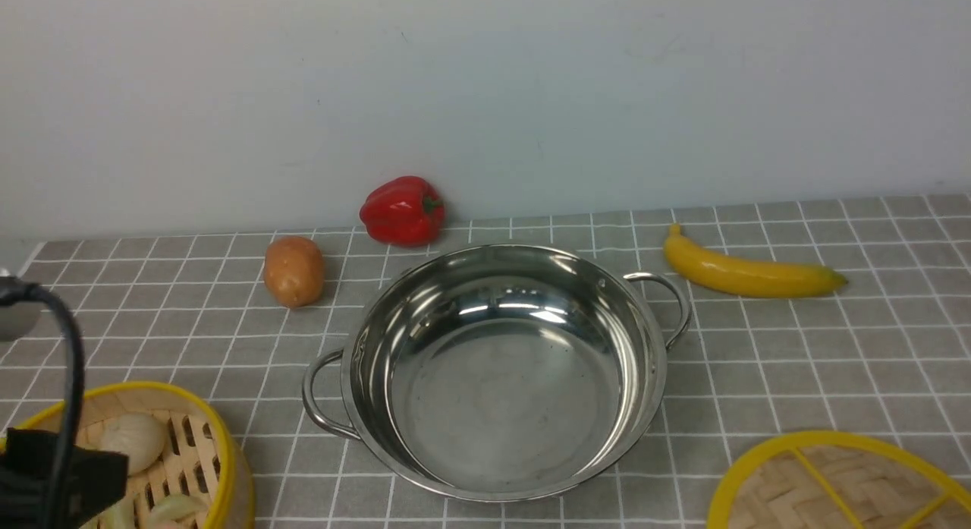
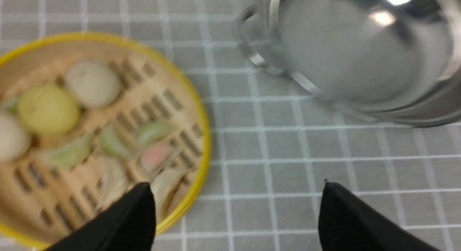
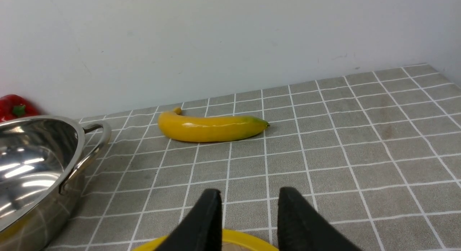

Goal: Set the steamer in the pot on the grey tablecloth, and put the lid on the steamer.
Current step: 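Grasp the rim of the steamer basket holding the buns with the left gripper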

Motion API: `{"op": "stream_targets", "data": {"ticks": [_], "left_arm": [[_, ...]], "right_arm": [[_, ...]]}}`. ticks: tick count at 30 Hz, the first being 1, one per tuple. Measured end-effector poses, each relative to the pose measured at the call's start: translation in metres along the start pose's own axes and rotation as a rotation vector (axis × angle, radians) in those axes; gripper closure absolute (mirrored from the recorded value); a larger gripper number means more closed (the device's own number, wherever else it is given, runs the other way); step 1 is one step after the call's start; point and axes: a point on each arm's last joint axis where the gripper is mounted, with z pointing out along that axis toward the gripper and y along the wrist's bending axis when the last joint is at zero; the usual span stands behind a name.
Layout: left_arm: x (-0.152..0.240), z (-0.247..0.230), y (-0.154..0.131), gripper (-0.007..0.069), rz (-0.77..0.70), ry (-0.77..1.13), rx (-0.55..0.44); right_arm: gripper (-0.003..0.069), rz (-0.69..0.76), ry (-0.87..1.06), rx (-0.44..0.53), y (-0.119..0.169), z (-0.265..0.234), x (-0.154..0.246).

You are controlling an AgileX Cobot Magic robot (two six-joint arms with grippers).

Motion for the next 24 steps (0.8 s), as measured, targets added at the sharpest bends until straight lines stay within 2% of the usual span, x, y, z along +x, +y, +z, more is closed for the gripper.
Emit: {"op": "stream_targets", "data": {"ticks": [3, 11, 18, 24], "left_arm": [[-0.009, 0.028, 0.008, 0.0067, -0.037, 0.182, -0.048], [-0.03, 0.093, 0.009, 0.0067, -0.001, 0.365, 0.038], [-0.038, 0.132, 0.011, 0.0067, 0.115, 0.402, 0.063], [-0.044, 0.171, -0.005, 0.0067, 0.3, 0.366, 0.1]], "right_arm": [[0.0419, 0.0, 0.0, 0.0, 0.0, 0.0, 0.0], [0.0419, 0.0, 0.0, 0.0, 0.0, 0.0, 0.0], [0.0419, 0.0, 0.0, 0.0, 0.0, 0.0, 0.0], [0.0419, 0.0, 0.0, 0.0, 0.0, 0.0, 0.0]]}}
